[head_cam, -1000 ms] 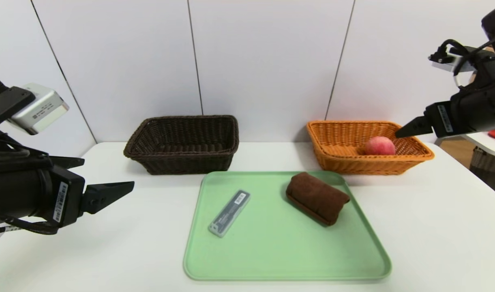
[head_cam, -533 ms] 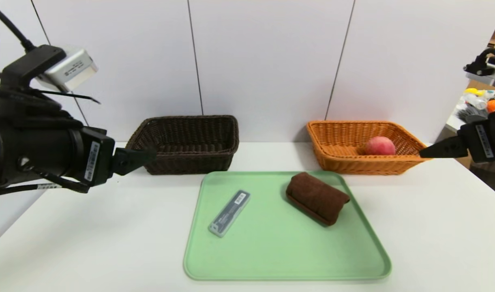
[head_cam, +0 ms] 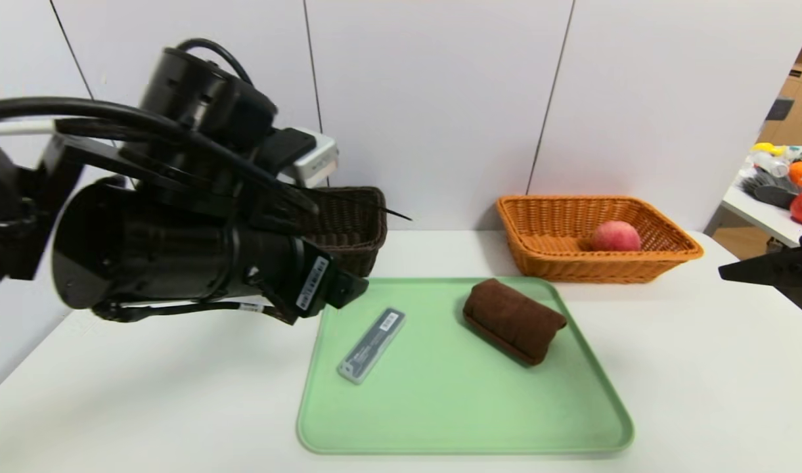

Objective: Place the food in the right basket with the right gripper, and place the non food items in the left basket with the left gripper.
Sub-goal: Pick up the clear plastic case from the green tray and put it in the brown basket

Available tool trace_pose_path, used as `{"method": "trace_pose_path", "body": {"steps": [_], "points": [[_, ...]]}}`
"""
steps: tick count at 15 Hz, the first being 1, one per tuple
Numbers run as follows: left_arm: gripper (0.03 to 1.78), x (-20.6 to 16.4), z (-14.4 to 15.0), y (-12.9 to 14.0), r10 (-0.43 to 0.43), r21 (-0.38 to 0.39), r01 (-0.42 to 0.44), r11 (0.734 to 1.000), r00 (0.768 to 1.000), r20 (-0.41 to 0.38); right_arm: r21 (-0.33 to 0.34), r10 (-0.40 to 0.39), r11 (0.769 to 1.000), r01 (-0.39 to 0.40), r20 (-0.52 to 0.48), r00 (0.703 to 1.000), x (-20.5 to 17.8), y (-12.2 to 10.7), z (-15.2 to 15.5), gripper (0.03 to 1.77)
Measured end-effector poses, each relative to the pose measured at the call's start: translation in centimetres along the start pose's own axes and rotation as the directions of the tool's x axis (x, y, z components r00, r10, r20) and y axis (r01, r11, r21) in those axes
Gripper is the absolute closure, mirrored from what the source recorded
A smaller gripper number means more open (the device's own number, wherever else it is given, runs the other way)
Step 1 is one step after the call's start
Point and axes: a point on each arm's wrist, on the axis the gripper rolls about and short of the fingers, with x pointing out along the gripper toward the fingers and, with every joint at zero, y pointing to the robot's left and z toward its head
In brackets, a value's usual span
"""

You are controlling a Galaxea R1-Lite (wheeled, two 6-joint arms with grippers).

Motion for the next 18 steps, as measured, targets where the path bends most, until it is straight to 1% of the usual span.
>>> {"method": "trace_pose_path", "body": {"steps": [1,3,5,10,14,18], "points": [[0.12,1.1,0.0,-0.5,-0.007,0.000,0.007,1.000,1.000,-0.022,0.002,-0.007,1.000,0.007,0.005,1.000,-0.3,-0.1,-0.2,0.11],[0.12,3.4,-0.1,-1.5,-0.017,-0.032,0.015,0.999,0.997,-0.069,0.005,-0.036,0.999,0.036,0.012,0.999,-0.7,-0.2,-0.5,0.11],[0.12,5.3,-0.4,-2.3,-0.028,-0.058,0.022,0.998,0.994,-0.110,0.007,-0.040,0.999,0.040,0.017,0.999,-1.0,-0.2,-0.8,0.11],[0.12,8.5,-1.5,-3.2,-0.023,-0.039,0.016,0.999,0.981,-0.195,0.021,-0.041,0.999,0.041,0.014,0.999,-1.4,-0.2,-1.7,0.11],[0.12,10.0,-2.3,-3.6,-0.018,-0.026,0.012,1.000,0.969,-0.245,0.020,-0.040,0.999,0.040,0.011,0.999,-1.5,-0.2,-2.0,0.11],[0.12,11.3,-3.3,-3.9,-0.009,-0.010,0.006,1.000,0.953,-0.302,0.020,-0.040,0.999,0.040,0.007,0.999,-1.6,-0.2,-2.5,0.11]]}}
